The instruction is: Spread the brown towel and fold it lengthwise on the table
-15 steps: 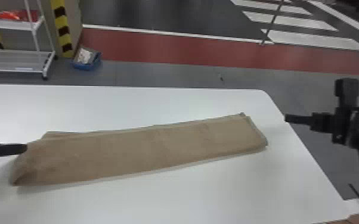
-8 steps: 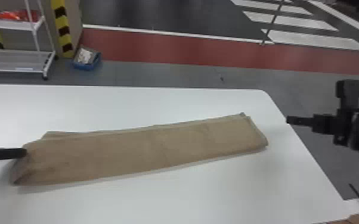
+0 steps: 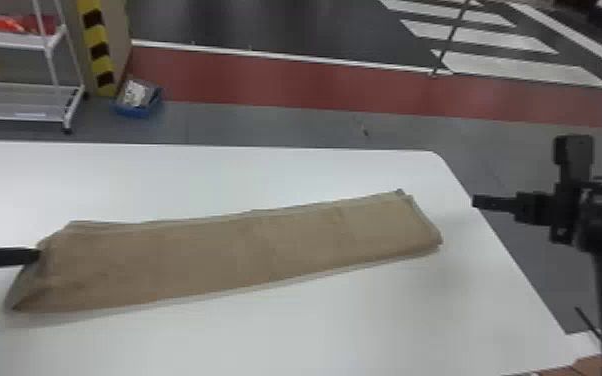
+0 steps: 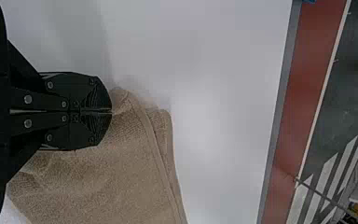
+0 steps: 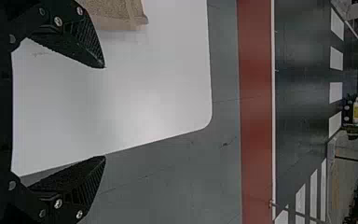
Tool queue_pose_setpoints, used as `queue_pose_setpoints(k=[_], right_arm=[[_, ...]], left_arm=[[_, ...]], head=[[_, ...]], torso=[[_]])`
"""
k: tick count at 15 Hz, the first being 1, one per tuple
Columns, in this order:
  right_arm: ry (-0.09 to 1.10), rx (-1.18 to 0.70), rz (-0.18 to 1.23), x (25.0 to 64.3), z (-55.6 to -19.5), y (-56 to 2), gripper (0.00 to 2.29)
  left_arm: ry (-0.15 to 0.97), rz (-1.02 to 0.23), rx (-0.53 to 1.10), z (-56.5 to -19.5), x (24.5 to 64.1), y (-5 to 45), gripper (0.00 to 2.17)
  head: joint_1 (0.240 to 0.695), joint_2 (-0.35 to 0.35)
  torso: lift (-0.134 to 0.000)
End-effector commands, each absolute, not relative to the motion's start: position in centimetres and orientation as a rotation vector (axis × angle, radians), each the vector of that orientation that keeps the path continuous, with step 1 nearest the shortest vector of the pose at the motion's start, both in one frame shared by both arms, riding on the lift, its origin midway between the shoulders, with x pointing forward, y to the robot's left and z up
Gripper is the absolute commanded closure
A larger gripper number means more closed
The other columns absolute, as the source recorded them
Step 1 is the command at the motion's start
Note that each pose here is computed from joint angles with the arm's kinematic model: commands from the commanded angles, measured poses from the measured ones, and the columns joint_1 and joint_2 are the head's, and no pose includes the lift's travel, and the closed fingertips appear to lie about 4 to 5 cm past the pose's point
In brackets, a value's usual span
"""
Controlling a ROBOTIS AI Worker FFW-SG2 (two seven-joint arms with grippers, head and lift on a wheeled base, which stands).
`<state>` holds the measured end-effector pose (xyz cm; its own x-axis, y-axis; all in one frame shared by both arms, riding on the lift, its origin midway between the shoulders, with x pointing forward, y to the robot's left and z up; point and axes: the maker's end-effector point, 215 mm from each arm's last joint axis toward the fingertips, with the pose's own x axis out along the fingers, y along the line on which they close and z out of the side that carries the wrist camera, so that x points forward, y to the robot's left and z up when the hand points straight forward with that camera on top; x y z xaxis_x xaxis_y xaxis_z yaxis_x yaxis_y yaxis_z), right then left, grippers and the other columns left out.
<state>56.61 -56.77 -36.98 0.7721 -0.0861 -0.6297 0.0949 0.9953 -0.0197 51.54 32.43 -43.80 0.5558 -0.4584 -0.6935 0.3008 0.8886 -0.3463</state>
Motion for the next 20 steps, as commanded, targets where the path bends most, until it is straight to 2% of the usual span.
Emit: queue_pose_setpoints(k=[1,7,10,14,18,20], right_arm=[[0.682,0.01,-0.099,56.7,-37.1,-56.8,0.22],[0.681,-0.011,-0.08,58.4,-37.4,-56.1,0.22],[0.677,0.014,-0.04,60.5,-37.1,-53.5,0.22],[0.714,-0.012,0.046,62.3,-38.6,-47.6,0.22],[0.789,-0.07,0.046,62.2,-41.1,-46.9,0.29],[0.795,-0.109,0.059,62.4,-42.4,-46.3,0.41]], left_arm=[[0.839,-0.463,-0.196,-42.5,51.5,32.2,1.51],[0.749,-0.429,-0.188,-39.7,52.4,34.3,1.51],[0.712,-0.426,-0.164,-39.2,53.3,34.5,1.51],[0.719,-0.436,-0.162,-40.1,53.3,34.1,1.51],[0.72,-0.44,-0.164,-40.1,53.2,34.0,1.51],[0.72,-0.443,-0.162,-40.2,53.1,34.0,1.51]], head=[[0.695,-0.243],[0.695,-0.237],[0.695,-0.211],[0.695,-0.165],[0.695,-0.126],[0.695,-0.124]], torso=[[-0.124],[-0.124],[-0.124],[-0.124],[-0.124],[-0.124]])
